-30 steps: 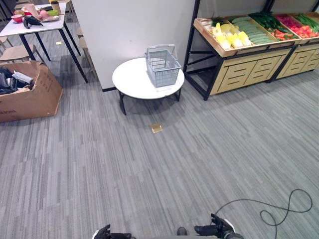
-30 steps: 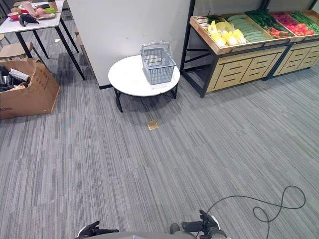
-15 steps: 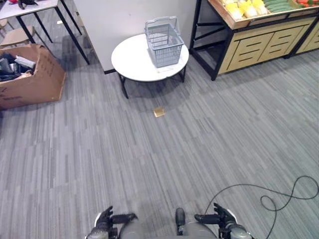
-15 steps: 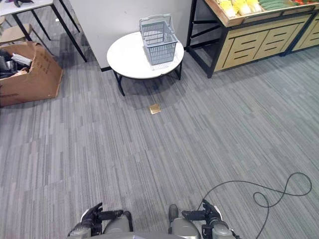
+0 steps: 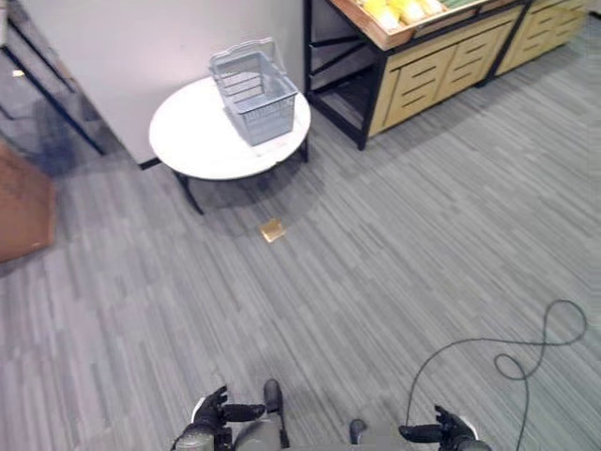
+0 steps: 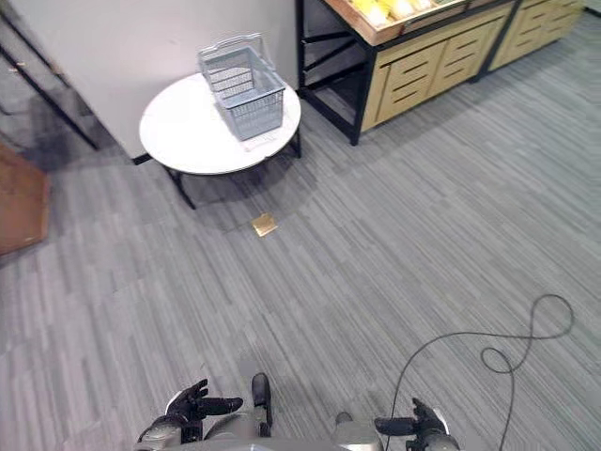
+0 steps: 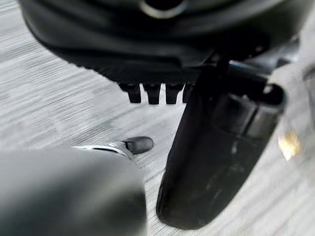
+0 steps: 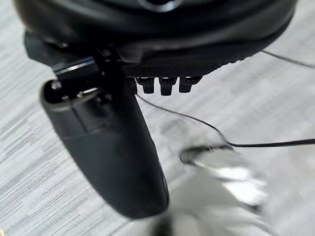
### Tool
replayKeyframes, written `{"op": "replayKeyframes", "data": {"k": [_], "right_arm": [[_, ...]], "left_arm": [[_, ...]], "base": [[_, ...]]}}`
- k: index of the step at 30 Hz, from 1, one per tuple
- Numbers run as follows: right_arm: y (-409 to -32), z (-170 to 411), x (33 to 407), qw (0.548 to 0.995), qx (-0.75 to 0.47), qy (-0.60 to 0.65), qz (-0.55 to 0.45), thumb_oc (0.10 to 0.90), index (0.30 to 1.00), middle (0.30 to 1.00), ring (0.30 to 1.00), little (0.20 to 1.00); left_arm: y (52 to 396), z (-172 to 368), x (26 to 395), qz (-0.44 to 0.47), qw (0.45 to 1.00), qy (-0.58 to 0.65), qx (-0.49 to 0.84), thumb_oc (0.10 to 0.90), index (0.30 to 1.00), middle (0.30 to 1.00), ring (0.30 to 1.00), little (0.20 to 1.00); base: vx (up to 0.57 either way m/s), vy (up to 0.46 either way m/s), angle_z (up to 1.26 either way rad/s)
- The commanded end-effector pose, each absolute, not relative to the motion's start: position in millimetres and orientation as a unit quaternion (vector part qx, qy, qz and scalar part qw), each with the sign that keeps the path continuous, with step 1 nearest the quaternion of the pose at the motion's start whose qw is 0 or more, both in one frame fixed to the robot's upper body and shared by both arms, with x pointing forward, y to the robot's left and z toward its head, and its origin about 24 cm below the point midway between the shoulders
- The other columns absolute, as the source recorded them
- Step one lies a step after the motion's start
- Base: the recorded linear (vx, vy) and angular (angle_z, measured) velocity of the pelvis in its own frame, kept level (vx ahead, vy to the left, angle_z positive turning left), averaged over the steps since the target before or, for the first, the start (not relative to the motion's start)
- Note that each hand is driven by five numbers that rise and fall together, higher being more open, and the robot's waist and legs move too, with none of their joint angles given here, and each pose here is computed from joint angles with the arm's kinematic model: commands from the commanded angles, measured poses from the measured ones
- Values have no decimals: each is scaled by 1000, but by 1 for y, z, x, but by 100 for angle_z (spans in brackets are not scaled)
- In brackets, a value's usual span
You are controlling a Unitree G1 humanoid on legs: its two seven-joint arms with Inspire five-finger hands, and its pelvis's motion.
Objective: Get the vegetables into the basket
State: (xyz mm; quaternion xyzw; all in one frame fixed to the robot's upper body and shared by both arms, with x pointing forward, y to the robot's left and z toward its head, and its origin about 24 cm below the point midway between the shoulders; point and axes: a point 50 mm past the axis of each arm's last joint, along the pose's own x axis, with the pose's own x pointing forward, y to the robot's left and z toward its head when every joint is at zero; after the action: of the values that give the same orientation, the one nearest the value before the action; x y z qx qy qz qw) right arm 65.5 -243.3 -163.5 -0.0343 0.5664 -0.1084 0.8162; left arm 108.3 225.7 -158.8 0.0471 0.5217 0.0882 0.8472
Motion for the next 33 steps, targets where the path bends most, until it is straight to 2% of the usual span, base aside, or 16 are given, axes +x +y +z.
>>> {"op": "replayKeyframes", "data": {"k": [1, 9, 14, 21, 33], "right_arm": [[-245, -156, 98, 841, -56, 531, -83, 900, 1000, 1000, 1000, 1000], [-239, -149, 127, 865, -65, 492, -72, 900, 1000, 1000, 1000, 1000], [-239, -145, 137, 871, -71, 480, -73, 900, 1000, 1000, 1000, 1000], [-255, -144, 127, 866, -83, 487, -79, 900, 1000, 1000, 1000, 1000], [-278, -140, 116, 856, -89, 494, -123, 900, 1000, 1000, 1000, 1000]], "left_arm": [[231, -159, 100, 94, 843, 526, 61, 900, 1000, 1000, 1000, 1000], [243, -154, 111, 115, 847, 514, 76, 900, 1000, 1000, 1000, 1000], [238, -155, 112, 116, 846, 516, 69, 900, 1000, 1000, 1000, 1000], [226, -163, 92, 133, 830, 542, 22, 900, 1000, 1000, 1000, 1000], [213, -159, 117, 102, 854, 509, 34, 900, 1000, 1000, 1000, 1000]], "base": [[88, 134, -7], [112, 160, -18], [260, -25, -13], [349, -279, 63], [152, -233, 21]]}}
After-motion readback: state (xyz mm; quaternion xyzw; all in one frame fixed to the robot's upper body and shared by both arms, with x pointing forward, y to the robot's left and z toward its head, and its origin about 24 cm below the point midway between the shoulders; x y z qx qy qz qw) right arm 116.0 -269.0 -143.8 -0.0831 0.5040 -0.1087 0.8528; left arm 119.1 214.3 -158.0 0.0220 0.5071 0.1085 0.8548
